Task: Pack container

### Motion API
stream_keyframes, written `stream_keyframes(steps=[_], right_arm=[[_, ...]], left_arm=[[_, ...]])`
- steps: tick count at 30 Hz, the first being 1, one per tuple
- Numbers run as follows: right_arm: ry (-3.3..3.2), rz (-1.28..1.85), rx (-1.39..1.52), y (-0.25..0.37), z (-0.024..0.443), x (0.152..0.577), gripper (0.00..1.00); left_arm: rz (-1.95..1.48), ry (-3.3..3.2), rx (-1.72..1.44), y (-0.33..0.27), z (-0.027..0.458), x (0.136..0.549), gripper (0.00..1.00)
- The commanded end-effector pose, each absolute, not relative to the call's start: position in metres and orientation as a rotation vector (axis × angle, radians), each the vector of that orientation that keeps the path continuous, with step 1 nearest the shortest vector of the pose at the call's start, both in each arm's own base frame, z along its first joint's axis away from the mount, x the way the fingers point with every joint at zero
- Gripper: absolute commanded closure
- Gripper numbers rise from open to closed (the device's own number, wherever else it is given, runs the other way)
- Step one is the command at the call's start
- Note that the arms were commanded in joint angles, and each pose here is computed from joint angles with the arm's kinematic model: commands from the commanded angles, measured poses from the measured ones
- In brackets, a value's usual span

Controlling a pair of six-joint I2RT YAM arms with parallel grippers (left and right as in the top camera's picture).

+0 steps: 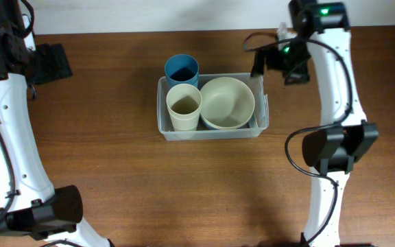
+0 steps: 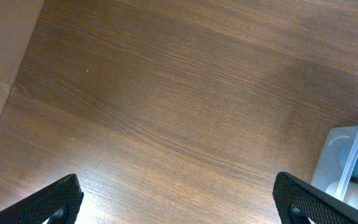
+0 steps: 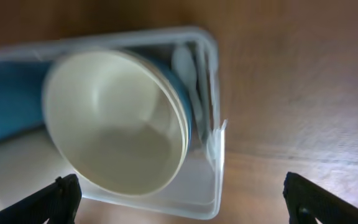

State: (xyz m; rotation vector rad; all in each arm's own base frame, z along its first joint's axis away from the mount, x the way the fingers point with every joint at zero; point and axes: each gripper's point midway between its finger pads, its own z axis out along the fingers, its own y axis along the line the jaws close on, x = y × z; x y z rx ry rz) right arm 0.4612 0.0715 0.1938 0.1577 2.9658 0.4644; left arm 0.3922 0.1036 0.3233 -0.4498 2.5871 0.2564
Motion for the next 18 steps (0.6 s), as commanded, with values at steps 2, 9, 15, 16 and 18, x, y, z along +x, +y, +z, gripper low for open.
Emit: stream_keyframes(steps=[2,9,15,16,18], right_arm=[[2.701,0.426,0.181,0.058,0.281,0.465,0.01],[2.589,0.349,0.182,0.046,0.312,0.468,0.01],[2.595,0.348,0.191,0.043,0.309,0.468,0.01],[2.595,0.348,0.190,0.043,0.309,0.468,0.01],[2.595,0.348,0.190,0.043,0.309,0.468,0.01]], left_arm=[[0.266,2.540,-0.466,0.105,0.338,0.386,0.00],[0.266,2.540,-0.466,0.105,0.338,0.386,0.00],[0.266,2.540,-0.466,0.105,0.338,0.386,0.00],[0.266,2.540,-0.466,0.105,0.338,0.386,0.00],[0.266,2.540,-0.466,0.105,0.338,0.386,0.00]])
